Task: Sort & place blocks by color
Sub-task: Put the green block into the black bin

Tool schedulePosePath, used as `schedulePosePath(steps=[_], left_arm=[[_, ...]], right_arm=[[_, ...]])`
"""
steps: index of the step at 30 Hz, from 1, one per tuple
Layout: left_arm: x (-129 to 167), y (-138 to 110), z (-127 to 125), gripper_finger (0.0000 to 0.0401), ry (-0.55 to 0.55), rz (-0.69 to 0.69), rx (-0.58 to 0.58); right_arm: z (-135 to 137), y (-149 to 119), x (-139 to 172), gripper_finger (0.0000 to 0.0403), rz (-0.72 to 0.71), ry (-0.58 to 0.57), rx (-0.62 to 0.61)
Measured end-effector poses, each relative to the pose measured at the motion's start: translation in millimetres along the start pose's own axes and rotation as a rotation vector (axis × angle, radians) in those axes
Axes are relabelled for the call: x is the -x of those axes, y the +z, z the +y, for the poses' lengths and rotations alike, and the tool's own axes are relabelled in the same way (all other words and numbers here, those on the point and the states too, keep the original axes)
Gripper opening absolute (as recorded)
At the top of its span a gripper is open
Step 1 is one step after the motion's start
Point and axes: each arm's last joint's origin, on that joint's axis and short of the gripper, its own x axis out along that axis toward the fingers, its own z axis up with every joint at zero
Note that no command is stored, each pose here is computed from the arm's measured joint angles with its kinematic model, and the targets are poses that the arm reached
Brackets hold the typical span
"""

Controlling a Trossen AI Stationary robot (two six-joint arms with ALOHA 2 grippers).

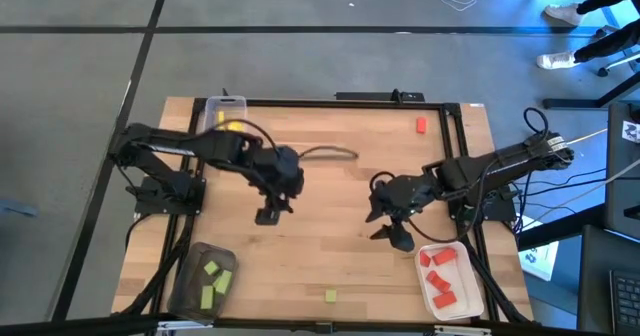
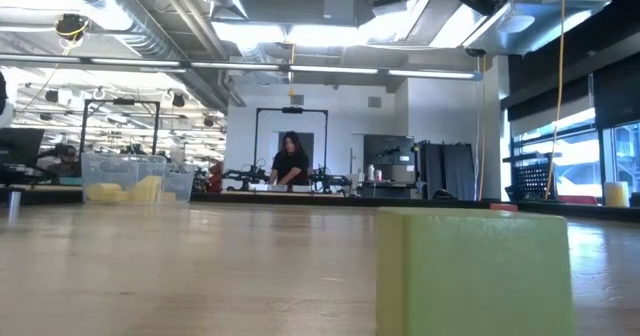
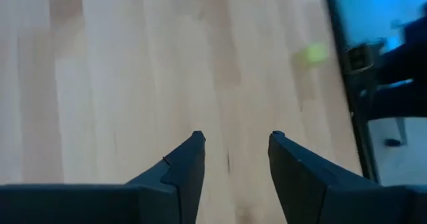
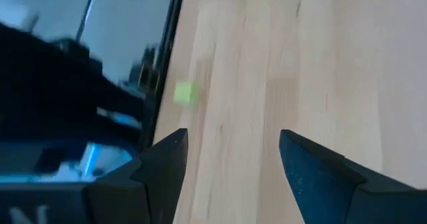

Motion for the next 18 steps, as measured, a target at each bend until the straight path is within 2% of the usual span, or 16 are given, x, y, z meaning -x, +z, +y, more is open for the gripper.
schedulePosePath(steps=[4, 9, 11, 18], left_arm=[[-19.2, 3.6, -13.9, 0.0153, 0.029, 0.007, 0.063], [-52.2, 2.8, -30.4, 0.0153, 0.017, 0.083, 0.089], [-65.4, 6.0, -34.0, 0.0153, 0.005, 0.073, 0.105], [-112.1, -0.5, -60.3, 0.0153, -0.031, 0.153, 0.039]], right_arm=[[-2.4, -7.0, 0.3, 0.0236, 0.075, -0.015, 0.044], [-2.1, -6.2, 0.5, 0.0236, 0.066, -0.011, 0.144], [-2.1, -5.8, 0.6, 0.0236, 0.061, -0.014, 0.156], [3.2, -8.0, 4.1, 0.0236, 0.064, 0.026, 0.244]])
